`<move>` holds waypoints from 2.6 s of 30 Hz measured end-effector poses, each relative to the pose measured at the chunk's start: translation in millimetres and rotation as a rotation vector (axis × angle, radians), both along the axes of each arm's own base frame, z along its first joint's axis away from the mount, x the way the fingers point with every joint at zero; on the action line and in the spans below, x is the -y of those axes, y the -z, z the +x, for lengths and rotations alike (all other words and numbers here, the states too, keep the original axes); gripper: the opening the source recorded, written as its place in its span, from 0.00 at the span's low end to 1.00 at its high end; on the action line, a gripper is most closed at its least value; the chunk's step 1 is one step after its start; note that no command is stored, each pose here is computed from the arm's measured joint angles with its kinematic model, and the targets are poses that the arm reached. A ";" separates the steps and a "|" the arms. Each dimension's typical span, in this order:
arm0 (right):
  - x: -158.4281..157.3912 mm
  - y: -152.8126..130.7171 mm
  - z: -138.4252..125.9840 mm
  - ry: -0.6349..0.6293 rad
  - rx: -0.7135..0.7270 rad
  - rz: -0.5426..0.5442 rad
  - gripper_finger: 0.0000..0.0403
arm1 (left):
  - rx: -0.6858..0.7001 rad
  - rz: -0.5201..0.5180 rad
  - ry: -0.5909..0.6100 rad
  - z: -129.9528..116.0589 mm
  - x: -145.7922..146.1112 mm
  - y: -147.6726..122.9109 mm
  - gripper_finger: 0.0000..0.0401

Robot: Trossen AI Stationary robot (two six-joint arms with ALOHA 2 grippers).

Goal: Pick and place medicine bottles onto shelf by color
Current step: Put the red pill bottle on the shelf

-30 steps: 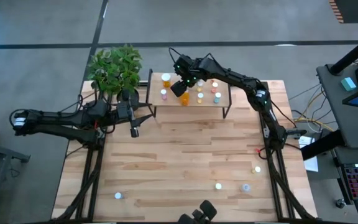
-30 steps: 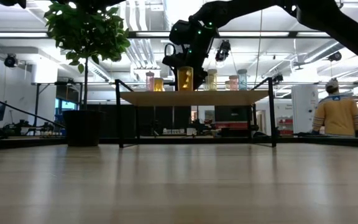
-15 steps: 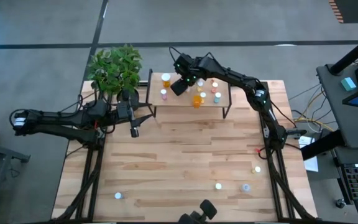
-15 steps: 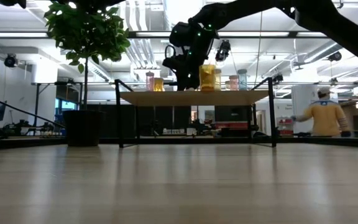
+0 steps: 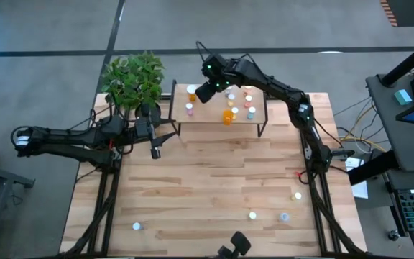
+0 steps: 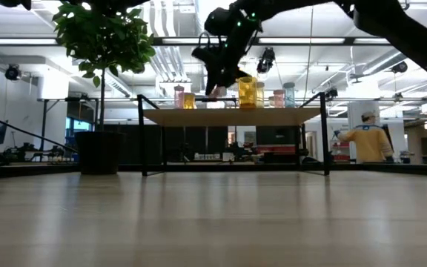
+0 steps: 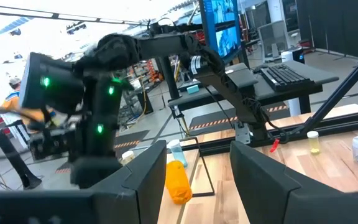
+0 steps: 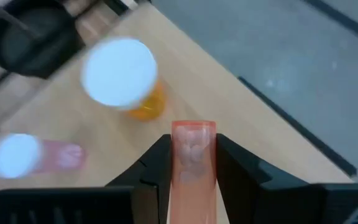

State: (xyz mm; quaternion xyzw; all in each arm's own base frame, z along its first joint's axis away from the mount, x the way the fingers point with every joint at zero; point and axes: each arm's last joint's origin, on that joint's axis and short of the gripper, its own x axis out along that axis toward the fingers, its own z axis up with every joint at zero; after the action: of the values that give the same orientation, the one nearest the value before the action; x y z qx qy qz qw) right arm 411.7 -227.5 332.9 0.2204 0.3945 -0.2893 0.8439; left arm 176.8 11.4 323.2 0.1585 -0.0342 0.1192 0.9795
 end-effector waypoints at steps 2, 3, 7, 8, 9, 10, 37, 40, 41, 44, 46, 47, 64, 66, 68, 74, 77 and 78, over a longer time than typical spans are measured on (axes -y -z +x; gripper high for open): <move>-5.3 -10.4 -4.0 -0.016 0.018 -0.010 0.23 | 0.000 0.000 0.000 0.1 0.1 0.1 0.40; -9.0 -16.6 -6.4 -0.028 0.023 -0.020 0.23 | 0.000 0.001 0.000 0.0 0.0 0.0 0.40; -30.9 -47.1 -16.9 -0.091 0.077 -0.053 0.23 | -0.002 0.048 -0.005 0.4 0.1 -0.7 0.40; -38.0 -55.5 -19.7 -0.115 0.102 -0.048 0.23 | -0.005 0.067 -0.008 1.0 0.0 -0.7 0.40; -45.2 -63.2 -22.5 -0.144 0.127 -0.036 0.22 | -0.009 0.086 -0.010 1.9 -0.1 -0.5 0.40; -52.9 -70.8 -25.8 -0.176 0.155 -0.014 0.22 | -0.012 0.105 -0.012 3.1 -0.1 -0.6 0.40; -252.2 2.5 -52.6 -0.133 0.460 0.294 0.21 | -0.107 0.659 0.077 83.6 93.4 56.6 0.68; -258.0 14.4 -56.9 -0.103 0.637 0.390 0.21 | -0.137 0.793 0.031 98.1 113.8 75.1 0.68; -259.5 17.5 -58.5 -0.098 0.689 0.422 0.21 | -0.157 0.840 -0.010 101.6 119.6 80.7 0.68; -262.2 27.3 -64.6 -0.077 0.801 0.499 0.21 | -0.208 0.987 -0.214 112.3 132.3 91.2 0.68; -265.0 34.2 -66.6 -0.068 0.864 0.542 0.21 | -0.278 1.102 -0.360 117.4 133.8 97.1 0.68; -267.1 38.5 -67.9 -0.068 0.879 0.560 0.21 | -0.312 1.167 -0.413 120.1 134.3 100.7 0.68; -279.7 51.0 -72.7 -0.030 0.940 0.580 0.21 | -0.324 1.328 -0.483 142.3 142.9 106.3 0.54; -279.8 50.5 -72.3 -0.031 0.942 0.580 0.21 | -0.321 1.323 -0.487 142.8 142.7 104.9 0.49; -279.8 51.1 -72.2 -0.030 0.937 0.579 0.21 | -0.325 1.336 -0.489 143.1 142.1 104.9 0.45; -280.0 53.9 -72.6 -0.021 0.922 0.607 0.21 | -0.345 1.405 -0.496 143.3 141.9 104.6 0.34; -280.0 55.0 -72.8 -0.019 0.914 0.604 0.22 | -0.343 1.405 -0.495 143.4 141.9 104.4 0.28; -280.0 55.1 -72.9 -0.019 0.914 0.604 0.23 | -0.342 1.404 -0.496 143.5 142.0 104.2 0.27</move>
State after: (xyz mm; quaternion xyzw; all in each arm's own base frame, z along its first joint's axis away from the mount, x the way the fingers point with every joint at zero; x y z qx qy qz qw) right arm 338.8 52.4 277.7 0.5527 0.0554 -0.0304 0.8310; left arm 320.2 -130.6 218.9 0.7632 0.0867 0.2597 0.5853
